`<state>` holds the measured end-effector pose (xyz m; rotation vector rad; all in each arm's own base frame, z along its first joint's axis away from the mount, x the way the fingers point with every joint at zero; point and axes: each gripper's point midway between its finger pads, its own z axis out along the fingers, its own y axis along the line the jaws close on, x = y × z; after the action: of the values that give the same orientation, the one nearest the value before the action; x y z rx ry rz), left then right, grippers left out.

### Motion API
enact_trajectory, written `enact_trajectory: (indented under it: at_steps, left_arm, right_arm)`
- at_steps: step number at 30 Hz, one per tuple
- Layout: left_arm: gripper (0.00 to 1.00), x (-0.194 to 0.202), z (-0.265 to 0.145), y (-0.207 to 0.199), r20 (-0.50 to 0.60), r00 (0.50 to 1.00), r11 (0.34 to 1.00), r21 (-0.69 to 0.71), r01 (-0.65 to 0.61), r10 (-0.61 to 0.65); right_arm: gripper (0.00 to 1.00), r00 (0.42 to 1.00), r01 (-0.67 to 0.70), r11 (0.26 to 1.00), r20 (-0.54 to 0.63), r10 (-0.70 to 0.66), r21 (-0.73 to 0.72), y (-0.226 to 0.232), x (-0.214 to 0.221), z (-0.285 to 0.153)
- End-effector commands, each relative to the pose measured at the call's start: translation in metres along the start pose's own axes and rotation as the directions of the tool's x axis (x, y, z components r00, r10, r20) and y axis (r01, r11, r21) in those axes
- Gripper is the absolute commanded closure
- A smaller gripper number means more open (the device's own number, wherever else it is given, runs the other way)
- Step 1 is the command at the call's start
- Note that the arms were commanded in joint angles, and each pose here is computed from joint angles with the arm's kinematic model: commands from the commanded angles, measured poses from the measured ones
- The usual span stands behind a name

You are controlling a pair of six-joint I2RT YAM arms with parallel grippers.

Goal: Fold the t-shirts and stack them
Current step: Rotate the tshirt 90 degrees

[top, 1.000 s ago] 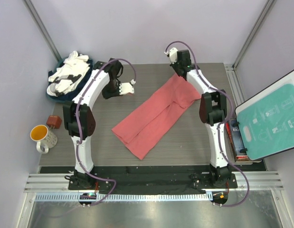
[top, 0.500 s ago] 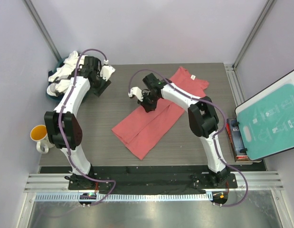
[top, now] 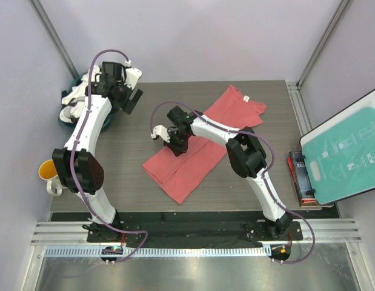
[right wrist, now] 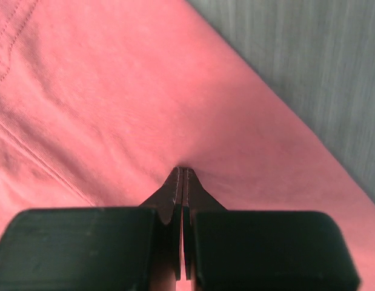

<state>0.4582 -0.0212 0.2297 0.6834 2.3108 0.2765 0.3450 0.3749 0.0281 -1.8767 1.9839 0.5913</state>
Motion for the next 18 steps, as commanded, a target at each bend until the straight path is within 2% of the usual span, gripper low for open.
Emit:
enact_trajectory:
  at_steps: [1, 7, 11, 18]
  left_arm:
    - [0.10, -0.024, -0.016, 0.011, 0.077, 0.997, 0.999, -0.023, 0.022, -0.020]
    - [0.10, -0.037, -0.015, 0.013, 0.109, 0.994, 1.000, -0.009, -0.011, 0.012]
    - [0.10, -0.042, -0.015, 0.014, 0.122, 0.992, 0.999, -0.007, -0.033, 0.034]
    - [0.10, -0.052, -0.019, 0.015, 0.143, 0.986, 0.997, -0.017, -0.080, 0.081]
  right_arm:
    - [0.99, 1.000, -0.021, 1.000, -0.016, 0.021, 0.007, 0.002, 0.006, 0.007]
    - [0.99, 0.993, -0.031, 0.999, -0.116, 0.029, -0.010, 0.028, 0.042, 0.006]
    - [0.99, 0.978, -0.040, 0.998, -0.206, 0.029, -0.047, 0.060, 0.076, -0.002]
    - [0.99, 0.965, -0.051, 0.996, -0.258, 0.033, -0.066, 0.102, 0.099, -0.024]
